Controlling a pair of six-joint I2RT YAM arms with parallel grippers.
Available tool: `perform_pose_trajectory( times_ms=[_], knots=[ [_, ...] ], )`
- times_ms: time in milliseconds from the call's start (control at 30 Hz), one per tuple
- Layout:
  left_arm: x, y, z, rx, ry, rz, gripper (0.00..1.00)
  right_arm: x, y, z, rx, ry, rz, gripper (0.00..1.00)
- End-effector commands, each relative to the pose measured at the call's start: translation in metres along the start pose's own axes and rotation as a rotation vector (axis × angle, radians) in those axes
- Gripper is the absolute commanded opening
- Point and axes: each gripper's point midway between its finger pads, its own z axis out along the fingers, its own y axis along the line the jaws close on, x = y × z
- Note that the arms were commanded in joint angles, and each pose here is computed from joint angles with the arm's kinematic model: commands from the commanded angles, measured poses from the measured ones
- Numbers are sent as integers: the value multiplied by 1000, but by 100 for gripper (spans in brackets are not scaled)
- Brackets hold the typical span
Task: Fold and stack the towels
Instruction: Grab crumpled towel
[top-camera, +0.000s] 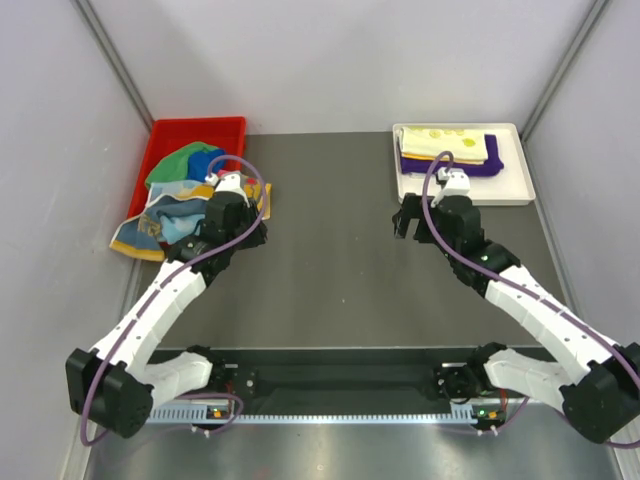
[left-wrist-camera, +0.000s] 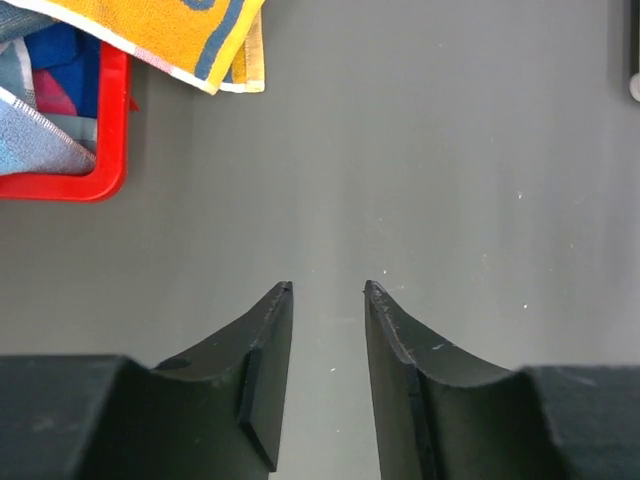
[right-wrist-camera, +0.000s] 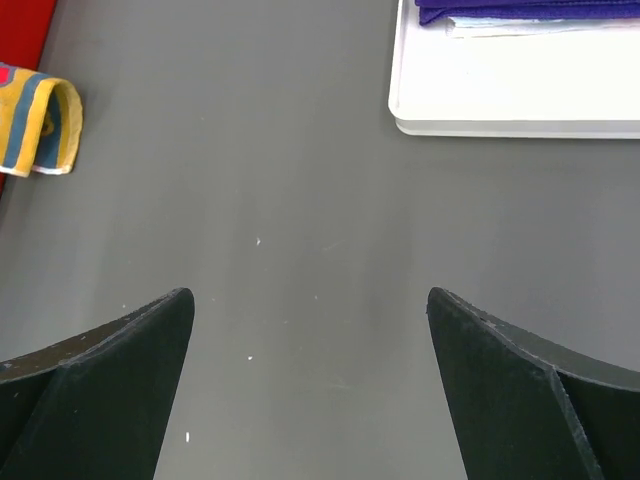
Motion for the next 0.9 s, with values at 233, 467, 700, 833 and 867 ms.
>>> perform_pose_trajectory(
  times_ms=[233, 467, 700, 833, 867],
  knots=[
    [-43, 11, 34, -174, -99, -84, 53, -7, 9, 9, -31, 8, 5, 100],
    [-62, 29, 99, -393, -55, 61, 56, -13, 17, 10, -61, 8, 18, 100],
    [-84, 40, 151, -539, -12, 310, 64, -17, 15, 11, -65, 8, 31, 100],
    [-97, 44, 173, -594, -10, 416, 68, -20, 16, 9, -84, 4, 38, 100],
    [-87, 48, 184, -609, 27, 462, 67, -21, 16, 7, -88, 2, 39, 100]
  ],
)
